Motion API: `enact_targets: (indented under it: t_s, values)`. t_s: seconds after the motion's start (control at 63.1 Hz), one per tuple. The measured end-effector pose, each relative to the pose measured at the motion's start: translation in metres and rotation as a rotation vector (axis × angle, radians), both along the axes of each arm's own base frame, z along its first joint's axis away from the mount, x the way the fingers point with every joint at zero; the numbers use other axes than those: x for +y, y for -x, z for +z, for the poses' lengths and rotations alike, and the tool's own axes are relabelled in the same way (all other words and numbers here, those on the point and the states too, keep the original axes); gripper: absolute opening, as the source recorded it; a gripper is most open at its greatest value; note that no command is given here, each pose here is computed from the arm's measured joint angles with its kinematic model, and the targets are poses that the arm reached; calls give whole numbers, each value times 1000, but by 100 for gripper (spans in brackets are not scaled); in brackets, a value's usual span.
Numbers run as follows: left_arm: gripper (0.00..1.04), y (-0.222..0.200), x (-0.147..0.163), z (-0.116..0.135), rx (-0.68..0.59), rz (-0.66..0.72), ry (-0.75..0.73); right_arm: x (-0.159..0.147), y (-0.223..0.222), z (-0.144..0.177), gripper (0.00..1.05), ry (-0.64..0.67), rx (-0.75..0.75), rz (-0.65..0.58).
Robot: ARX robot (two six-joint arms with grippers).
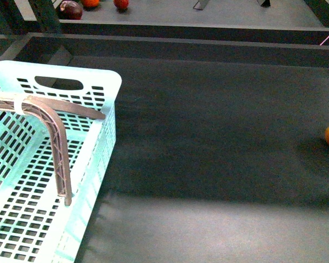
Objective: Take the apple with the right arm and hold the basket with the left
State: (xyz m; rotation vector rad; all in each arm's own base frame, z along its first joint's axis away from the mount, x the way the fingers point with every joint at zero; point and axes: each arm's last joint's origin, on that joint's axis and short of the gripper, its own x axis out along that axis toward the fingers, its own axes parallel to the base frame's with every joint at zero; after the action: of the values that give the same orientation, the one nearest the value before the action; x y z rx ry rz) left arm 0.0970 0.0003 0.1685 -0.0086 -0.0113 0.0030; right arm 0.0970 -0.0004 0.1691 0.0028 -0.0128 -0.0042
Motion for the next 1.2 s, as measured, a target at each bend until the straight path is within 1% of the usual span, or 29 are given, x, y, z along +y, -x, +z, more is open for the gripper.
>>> enact_targets:
  t_s: [0.523,0.555,0.602,0.618,0.634,0.65,0.682,0.698,0.729,0.761,0.809,0.92,1.015,1.062,1.126,1.205]
  values:
    - [98,0,0,0,0,0,0,0,0,0,96,0,0,0]
    - [98,0,0,-1,29,-22,17,0,0,0,96,0,0,0]
    - [98,0,-3,0,232,-129,154,0,0,0,96,0,0,0]
    - [98,-1,-5,1,302,-156,225,0,0,0,96,0,0,1]
    - [98,-1,-6,1,330,-169,241,0,0,0,96,0,0,1]
    - [98,-2,-7,2,378,-178,307,0,0,0,96,0,0,0]
    - [98,-5,-9,6,424,-187,405,0,0,0,96,0,0,1]
    - [98,-5,-10,7,428,-189,416,0,0,0,96,0,0,1]
    - [98,-9,-10,14,433,-186,509,0,0,0,96,0,0,2]
    - [98,-12,-10,19,426,-191,554,0,0,0,96,0,0,2]
    - [98,-20,-9,28,414,-205,665,0,0,0,96,0,0,2]
    - [98,-44,-4,35,433,-187,834,0,0,0,96,0,0,1]
    - [98,-67,2,30,479,-126,969,0,0,0,96,0,0,2]
    - [98,-81,6,24,506,-82,1032,0,0,0,96,0,0,2]
    - [98,-95,12,14,535,-18,1100,0,0,0,96,0,0,2]
    - [98,-109,16,3,575,39,1149,0,0,0,96,0,0,2]
